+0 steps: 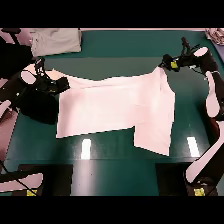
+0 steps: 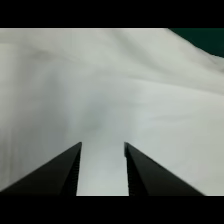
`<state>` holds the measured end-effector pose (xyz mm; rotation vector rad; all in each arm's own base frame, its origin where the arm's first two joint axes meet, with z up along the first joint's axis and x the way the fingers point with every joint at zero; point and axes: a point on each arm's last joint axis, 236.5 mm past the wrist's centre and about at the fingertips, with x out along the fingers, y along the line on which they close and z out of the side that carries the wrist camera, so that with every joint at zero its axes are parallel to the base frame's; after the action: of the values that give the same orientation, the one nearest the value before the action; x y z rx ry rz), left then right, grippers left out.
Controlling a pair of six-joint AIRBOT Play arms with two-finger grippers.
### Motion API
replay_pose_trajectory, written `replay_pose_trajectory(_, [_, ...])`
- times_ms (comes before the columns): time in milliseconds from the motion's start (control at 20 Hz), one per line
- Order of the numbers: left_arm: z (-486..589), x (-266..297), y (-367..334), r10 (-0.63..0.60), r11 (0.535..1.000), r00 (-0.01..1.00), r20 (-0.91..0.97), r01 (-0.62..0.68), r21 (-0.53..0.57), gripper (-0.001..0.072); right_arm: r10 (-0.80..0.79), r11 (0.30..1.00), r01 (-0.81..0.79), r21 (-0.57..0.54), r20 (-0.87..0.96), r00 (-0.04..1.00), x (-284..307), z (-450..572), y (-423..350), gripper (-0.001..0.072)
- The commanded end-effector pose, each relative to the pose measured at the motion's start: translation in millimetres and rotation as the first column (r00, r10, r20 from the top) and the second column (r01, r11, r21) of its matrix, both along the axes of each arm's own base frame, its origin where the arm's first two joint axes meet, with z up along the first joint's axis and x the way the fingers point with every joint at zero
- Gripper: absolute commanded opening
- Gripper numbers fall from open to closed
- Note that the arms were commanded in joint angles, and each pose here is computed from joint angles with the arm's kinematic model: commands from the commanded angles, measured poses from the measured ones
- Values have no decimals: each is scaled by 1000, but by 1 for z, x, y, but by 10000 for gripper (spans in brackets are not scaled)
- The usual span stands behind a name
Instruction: Fold the shirts.
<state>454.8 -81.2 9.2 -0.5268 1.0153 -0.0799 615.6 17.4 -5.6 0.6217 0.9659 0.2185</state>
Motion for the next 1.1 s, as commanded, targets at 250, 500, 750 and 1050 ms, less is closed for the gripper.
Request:
replay_pose_trajectory(250, [-4, -8, -3, -16, 1000, 999, -37, 16, -4, 340, -129, 991, 129, 44, -8, 992, -1, 13, -52, 543])
replay_pose_trajectory(500, [-12, -57, -14, -222, 973, 960, -171, 230, 28, 437, 106, 988, -125, -90, -193, 975, -89, 23, -73, 585])
replay_pose_trajectory(750, [2, -114, 0, -247, 958, 955, -165, 266, 103, 438, 97, 995, -95, 20, -307, 947, -181, 20, -64, 584])
replay_pose_trajectory(1050, [-44, -190, 8, -204, 968, 939, -277, 237, 88, 715, 89, 996, -76, 56, -286, 954, -269, 16, -33, 584])
